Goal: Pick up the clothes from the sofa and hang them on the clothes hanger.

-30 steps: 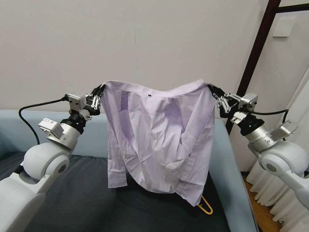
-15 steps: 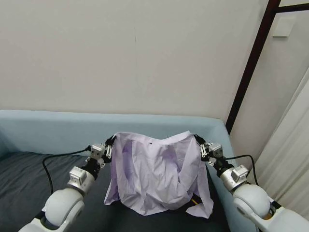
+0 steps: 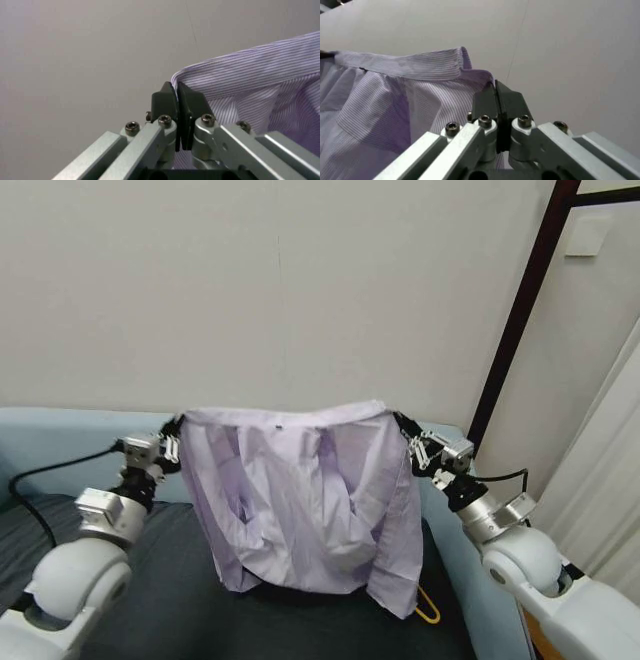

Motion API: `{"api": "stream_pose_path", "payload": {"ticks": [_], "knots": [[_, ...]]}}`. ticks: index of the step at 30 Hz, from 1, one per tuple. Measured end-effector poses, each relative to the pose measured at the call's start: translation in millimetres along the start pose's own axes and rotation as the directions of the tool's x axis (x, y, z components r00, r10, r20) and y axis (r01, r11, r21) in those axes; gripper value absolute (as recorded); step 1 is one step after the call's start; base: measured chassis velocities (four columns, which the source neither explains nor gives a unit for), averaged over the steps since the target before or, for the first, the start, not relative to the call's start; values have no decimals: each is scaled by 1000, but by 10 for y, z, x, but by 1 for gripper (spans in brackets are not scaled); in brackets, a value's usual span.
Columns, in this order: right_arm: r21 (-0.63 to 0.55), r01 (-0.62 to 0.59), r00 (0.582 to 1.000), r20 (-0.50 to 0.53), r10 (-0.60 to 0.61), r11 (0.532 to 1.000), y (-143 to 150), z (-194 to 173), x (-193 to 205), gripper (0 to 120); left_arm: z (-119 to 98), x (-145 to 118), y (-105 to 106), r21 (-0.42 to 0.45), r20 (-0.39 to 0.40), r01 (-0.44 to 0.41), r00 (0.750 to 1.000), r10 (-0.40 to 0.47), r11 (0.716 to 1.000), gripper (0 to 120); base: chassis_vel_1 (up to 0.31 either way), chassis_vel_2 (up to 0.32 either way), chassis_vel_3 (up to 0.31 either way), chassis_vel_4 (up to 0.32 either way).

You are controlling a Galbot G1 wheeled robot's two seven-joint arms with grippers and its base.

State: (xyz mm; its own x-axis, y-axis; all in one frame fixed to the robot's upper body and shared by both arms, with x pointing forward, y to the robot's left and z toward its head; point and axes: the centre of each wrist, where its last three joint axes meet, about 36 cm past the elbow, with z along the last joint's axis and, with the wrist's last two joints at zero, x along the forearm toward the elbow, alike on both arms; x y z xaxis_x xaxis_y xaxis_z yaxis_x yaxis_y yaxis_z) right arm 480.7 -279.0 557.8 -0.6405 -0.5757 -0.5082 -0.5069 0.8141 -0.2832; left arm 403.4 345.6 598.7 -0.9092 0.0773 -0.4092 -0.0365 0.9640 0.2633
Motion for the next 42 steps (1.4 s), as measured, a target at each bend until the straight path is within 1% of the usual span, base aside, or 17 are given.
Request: {"api": "stream_pose_path", "payload": {"ticks": [2,5,9,10,15,16,19,21,24,27,30,32,35,36,38,41,42], "knots": [[20,0,1000,16,0,1000,-64,-73,-53,0,-118,23,17,-5,34,3,999,-3,1000,0,0,0,0,0],[32,-19,1000,3,18,999,-74,-71,-49,0,-137,84,-46,-6,35,-10,999,10,1000,0,0,0,0,0],[25,-41,996,-83,43,999,113,240,140,0,54,231,-298,28,-36,-64,997,65,998,0,0,0,0,0],[25,-41,996,-83,43,999,113,240,140,0,54,231,-298,28,-36,-64,997,65,998,0,0,0,0,0],[-44,-64,973,-223,53,997,631,928,389,0,520,531,-715,125,-193,-120,971,143,985,0,0,0,0,0],[-44,-64,973,-223,53,997,631,928,389,0,520,531,-715,125,-193,-120,971,143,985,0,0,0,0,0],[-85,-123,948,-303,92,989,902,1261,533,0,812,635,-941,167,-262,-112,953,154,980,0,0,0,0,0],[-87,-129,946,-309,96,988,924,1291,542,0,838,642,-958,171,-268,-109,951,152,979,0,0,0,0,0],[-53,-174,913,-383,141,983,1036,1625,674,0,1076,706,-1111,205,-329,-62,936,129,977,0,0,0,0,0],[-38,-213,892,-415,178,976,1089,1745,715,0,1160,736,-1160,212,-349,-45,930,118,976,0,0,0,0,0],[-73,-317,844,-477,246,946,1171,1798,767,2,1210,752,-1140,208,-349,-31,931,104,978,0,0,0,0,0],[-94,-338,835,-488,253,936,1184,1789,781,7,1211,747,-1113,201,-347,-29,933,99,979,0,0,0,0,0],[-178,-429,793,-544,275,886,1223,1711,888,20,1217,717,-977,166,-339,-22,938,78,986,0,0,0,0,0],[-191,-467,766,-575,288,863,1215,1686,960,25,1221,701,-927,152,-336,-18,939,69,988,0,0,0,0,0],[-193,-489,748,-594,296,850,1213,1675,1004,28,1224,695,-909,147,-335,-17,940,66,989,0,0,0,0,0],[-122,-568,630,-701,334,814,1208,1639,1181,43,1254,676,-882,133,-333,-12,941,56,991,0,0,0,0,0],[-98,-577,598,-727,338,811,1204,1635,1222,45,1259,674,-886,132,-333,-11,941,54,991,0,0,0,0,0]]}}
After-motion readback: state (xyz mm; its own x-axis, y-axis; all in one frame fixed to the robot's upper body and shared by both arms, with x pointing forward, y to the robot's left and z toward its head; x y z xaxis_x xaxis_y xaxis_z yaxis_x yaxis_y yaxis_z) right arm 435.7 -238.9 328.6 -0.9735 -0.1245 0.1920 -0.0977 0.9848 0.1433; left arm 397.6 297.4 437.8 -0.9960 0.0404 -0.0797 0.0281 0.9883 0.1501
